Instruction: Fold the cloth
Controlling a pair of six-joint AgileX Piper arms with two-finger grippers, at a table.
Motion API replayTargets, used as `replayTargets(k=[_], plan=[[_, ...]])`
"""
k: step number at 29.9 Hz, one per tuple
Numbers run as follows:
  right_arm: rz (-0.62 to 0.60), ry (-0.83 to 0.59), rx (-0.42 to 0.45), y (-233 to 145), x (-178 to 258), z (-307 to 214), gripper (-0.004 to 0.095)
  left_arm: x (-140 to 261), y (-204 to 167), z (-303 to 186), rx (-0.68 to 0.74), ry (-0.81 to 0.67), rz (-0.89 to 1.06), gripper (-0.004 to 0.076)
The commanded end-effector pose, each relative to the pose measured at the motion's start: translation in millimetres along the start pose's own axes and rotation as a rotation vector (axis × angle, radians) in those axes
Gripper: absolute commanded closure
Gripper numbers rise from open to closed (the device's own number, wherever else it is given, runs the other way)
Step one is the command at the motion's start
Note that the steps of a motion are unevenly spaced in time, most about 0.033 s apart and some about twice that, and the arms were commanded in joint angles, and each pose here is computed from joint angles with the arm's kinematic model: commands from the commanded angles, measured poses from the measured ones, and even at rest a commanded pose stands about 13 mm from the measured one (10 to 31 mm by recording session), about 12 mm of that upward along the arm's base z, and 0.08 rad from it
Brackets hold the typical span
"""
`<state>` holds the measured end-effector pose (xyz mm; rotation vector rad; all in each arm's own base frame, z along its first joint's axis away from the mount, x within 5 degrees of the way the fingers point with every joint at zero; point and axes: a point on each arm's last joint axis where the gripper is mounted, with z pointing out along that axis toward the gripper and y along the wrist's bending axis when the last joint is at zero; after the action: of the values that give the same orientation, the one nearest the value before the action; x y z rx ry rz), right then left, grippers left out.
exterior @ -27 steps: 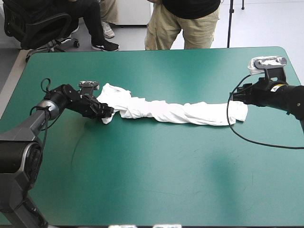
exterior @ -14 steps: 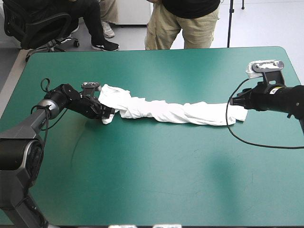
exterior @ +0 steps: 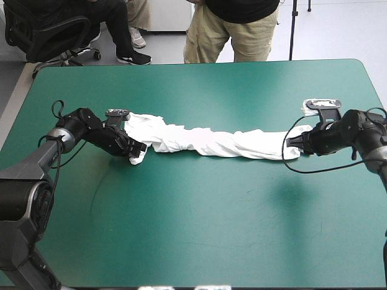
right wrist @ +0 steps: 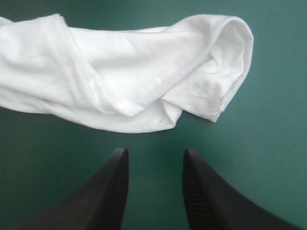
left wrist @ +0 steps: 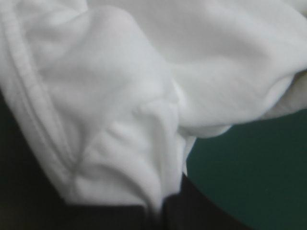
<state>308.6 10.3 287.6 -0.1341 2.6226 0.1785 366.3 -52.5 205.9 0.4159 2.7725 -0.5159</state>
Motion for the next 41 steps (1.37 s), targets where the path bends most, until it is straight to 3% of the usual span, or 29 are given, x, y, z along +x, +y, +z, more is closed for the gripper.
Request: replayTargets(k=[1,11,19,22,24,25,27,33,41], plan=[[0.007,-0.061,0.056,-8.7,-11.9,9.8,0.0542,-0.2,-10.7,-16.2,0.01,-0.005,0.024,0.0733],[0.019,-0.021,0.094,-25.9,-14.8,79.1,0.0542,-1.6,-10.0,-16.2,0.003,-0.021,0.017,0.0733],[0.024,0.004,0.1,-31.5,-11.9,97.1,0.0546,-3.8,-9.1,-16.2,-0.007,-0.045,0.014,0.0733],[0.015,0.002,0.105,-31.9,-12.8,96.6,0.0643,-3.8,-9.1,-16.2,-0.007,-0.045,0.014,0.0733],[-0.005,0.007,0.117,-33.0,-12.4,96.5,0.0797,-4.4,-8.5,-16.3,-0.014,-0.051,0.017,0.0733],[-0.016,0.009,0.123,-33.6,-12.3,96.4,0.0926,-4.7,-8.3,-16.3,-0.016,-0.055,0.019,0.0733],[-0.014,0.016,0.125,-34.5,-11.6,96.2,0.0918,-5.7,-8.1,-17.0,-0.023,-0.067,0.025,0.0733],[0.0,-0.024,0.119,-29.7,-15.4,66.2,0.0923,-5.8,-16.7,-39.1,-0.036,-0.115,0.055,0.0733],[-0.012,-0.215,0.057,-1.9,-9.5,-50.7,0.0923,16.2,-51.6,-101.7,0.018,-0.113,0.123,0.0733]])
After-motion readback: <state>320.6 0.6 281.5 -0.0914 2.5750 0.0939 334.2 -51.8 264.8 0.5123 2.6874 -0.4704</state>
